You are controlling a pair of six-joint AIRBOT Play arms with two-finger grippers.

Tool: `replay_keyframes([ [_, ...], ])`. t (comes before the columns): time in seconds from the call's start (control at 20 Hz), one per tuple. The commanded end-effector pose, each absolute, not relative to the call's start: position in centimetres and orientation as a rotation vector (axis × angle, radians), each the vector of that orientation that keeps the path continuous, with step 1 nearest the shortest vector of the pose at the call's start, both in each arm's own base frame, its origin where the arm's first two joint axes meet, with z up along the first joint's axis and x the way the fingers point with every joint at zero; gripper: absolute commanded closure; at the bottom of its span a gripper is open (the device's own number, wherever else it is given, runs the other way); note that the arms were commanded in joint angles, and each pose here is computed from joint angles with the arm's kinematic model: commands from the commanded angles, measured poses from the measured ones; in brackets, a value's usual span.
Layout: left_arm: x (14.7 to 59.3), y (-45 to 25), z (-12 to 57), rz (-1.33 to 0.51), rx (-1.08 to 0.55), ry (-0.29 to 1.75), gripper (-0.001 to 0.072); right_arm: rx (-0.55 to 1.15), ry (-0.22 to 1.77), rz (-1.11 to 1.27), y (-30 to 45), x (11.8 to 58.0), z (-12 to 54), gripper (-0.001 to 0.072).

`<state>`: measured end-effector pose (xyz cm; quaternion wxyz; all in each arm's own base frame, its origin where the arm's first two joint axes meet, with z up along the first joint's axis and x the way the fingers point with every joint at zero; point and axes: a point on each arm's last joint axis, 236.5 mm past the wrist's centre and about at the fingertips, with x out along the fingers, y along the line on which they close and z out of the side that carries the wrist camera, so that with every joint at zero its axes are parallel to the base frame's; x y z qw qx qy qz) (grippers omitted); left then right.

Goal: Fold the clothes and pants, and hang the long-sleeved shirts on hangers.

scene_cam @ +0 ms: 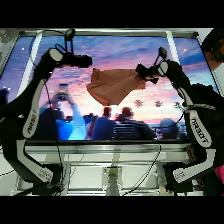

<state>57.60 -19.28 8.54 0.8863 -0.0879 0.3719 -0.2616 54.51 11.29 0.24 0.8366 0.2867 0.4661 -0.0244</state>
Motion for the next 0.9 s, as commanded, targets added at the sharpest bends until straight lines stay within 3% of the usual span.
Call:
replay_keyframes([
  [0.0, 54.4, -18.0, 10.2, -0.581, -0.188, 0.862, 0.0703, 0.672, 0.958, -0.174, 5.6, 55.6, -0.7, 0.0692],
  [0.35, 50.0, -22.5, 13.5, -0.808, -0.246, 0.818, 0.0705, 0.672, 1.051, -0.226, 4.4, 55.3, -6.4, 0.0678],
  [0.4, 49.3, -22.6, 12.9, -0.809, -0.239, 0.84, 0.0705, 0.678, 1.049, -0.226, 4.5, 55.4, -6.6, 0.0508],
  [0.45, 48.5, -22.2, 11.9, -0.8, -0.22, 0.872, 0.0705, 0.676, 1.044, -0.228, 4.3, 55.5, -6.5, 0.0249],
  [0.5, 47.6, -21.9, 10.9, -0.79, -0.215, 0.9, 0.0704, 0.676, 1.047, -0.23, 4.0, 55.5, -6.2, 0.01],
  [0.7, 43.2, -21.6, 7.9, -0.765, -0.247, 0.982, 0.0705, 0.565, 1.094, -0.185, 2.0, 55.2, -3.4, 0.011],
  [0.8, 40.2, -21.8, 5.9, -0.741, -0.264, 1.008, 0.0705, 0.497, 1.168, -0.133, 1.4, 54.0, -2.0, 0.0331],
  [0.85, 38.4, -22.0, 4.8, -0.729, -0.294, 1.021, 0.0705, 0.468, 1.2, -0.084, 1.7, 53.4, -1.5, 0.0336],
])
